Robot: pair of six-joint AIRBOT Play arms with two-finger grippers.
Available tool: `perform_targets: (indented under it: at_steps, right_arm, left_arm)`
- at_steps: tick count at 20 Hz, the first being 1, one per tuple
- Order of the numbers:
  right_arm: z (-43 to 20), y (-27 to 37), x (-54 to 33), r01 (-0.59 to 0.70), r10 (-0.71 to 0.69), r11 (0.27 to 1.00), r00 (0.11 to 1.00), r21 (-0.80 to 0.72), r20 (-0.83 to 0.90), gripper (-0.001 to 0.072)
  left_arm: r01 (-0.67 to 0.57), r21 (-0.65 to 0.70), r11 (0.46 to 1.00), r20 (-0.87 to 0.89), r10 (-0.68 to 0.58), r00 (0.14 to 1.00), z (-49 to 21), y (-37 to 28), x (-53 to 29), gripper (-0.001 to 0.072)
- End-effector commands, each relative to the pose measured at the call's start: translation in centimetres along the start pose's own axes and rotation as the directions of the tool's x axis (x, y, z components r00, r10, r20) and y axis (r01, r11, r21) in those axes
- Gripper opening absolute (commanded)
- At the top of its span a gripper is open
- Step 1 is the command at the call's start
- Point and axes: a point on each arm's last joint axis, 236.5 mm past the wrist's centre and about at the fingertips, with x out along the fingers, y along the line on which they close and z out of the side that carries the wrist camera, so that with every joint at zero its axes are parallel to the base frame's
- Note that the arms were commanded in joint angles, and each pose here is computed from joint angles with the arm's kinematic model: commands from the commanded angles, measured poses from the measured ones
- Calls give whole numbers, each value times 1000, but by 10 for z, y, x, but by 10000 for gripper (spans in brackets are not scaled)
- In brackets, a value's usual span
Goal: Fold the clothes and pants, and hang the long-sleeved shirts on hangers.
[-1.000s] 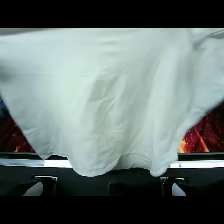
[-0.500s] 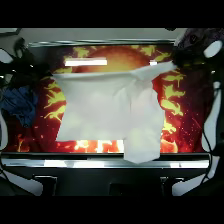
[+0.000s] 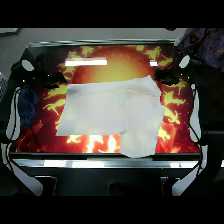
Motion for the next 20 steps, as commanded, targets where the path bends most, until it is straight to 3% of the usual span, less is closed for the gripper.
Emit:
perform_targets:
  at_steps: [1,5,9,14,20]
  right_arm:
    - [-31,-20,-45,8,-25,992,991,-127,-133,490]
    - [-53,-56,-110,-147,148,989,980,13,-136,489]
    - [-154,-100,-111,-171,226,958,945,231,-236,489]
    - [-258,-80,-68,-235,351,902,888,362,-298,490]
    - [-287,-62,-39,-308,438,845,867,438,-236,500]
  left_arm:
    - [-9,60,998,70,5,998,18,9,-61,638]
    - [-50,-5,999,51,50,997,-8,53,-133,638]
    - [-81,-137,987,-25,79,997,-78,91,-140,638]
    - [-95,-177,980,-117,75,990,-133,102,-111,636]
    - [-98,-184,978,-142,72,987,-142,103,-104,637]
